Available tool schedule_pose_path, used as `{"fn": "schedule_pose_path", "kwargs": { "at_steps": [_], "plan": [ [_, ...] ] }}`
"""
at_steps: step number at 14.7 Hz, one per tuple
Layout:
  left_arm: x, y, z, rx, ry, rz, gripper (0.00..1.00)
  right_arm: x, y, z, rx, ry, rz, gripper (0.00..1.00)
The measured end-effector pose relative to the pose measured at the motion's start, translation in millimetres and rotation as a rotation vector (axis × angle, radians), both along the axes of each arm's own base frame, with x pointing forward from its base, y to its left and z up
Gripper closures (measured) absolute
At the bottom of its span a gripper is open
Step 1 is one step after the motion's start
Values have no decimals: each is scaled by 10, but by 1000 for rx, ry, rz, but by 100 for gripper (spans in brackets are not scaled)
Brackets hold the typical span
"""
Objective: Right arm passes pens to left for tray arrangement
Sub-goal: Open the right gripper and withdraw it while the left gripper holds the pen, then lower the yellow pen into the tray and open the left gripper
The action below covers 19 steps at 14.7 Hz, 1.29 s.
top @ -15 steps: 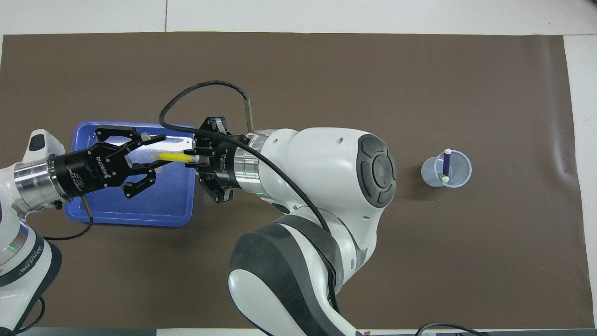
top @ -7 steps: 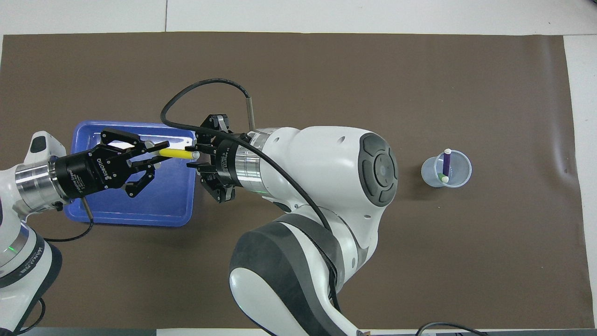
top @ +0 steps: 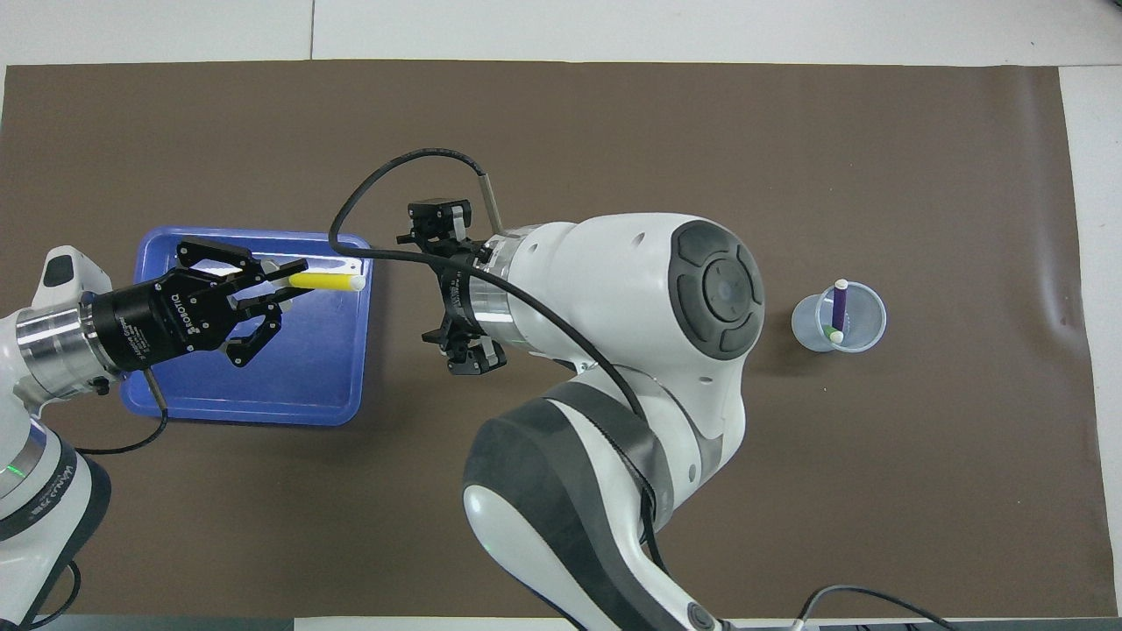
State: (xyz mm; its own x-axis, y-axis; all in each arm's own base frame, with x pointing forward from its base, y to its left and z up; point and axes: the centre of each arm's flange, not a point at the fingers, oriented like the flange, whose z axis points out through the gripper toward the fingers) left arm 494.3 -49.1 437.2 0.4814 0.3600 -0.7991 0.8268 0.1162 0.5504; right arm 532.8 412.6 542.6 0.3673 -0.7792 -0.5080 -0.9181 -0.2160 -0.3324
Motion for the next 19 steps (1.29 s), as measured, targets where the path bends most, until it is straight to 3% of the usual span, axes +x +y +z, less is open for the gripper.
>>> {"fn": "schedule_pose_path", "kwargs": {
  "at_steps": [5, 10, 15, 19],
  "plan": [
    [189, -127, 4, 291, -35, -139, 83, 272, -887, 26, -196, -134, 282, 0],
    [561, -129, -70, 625, -78, -414, 83, 219, -1799, -95, -376, -269, 578, 0],
    [1097, -23, -221, 889, -51, -730, 83, 294, -2645, -104, -552, -332, 801, 0],
    [1402, -248, -577, 996, -67, -1018, 83, 373, -3312, -105, -653, -319, 954, 0]
  ]
}}
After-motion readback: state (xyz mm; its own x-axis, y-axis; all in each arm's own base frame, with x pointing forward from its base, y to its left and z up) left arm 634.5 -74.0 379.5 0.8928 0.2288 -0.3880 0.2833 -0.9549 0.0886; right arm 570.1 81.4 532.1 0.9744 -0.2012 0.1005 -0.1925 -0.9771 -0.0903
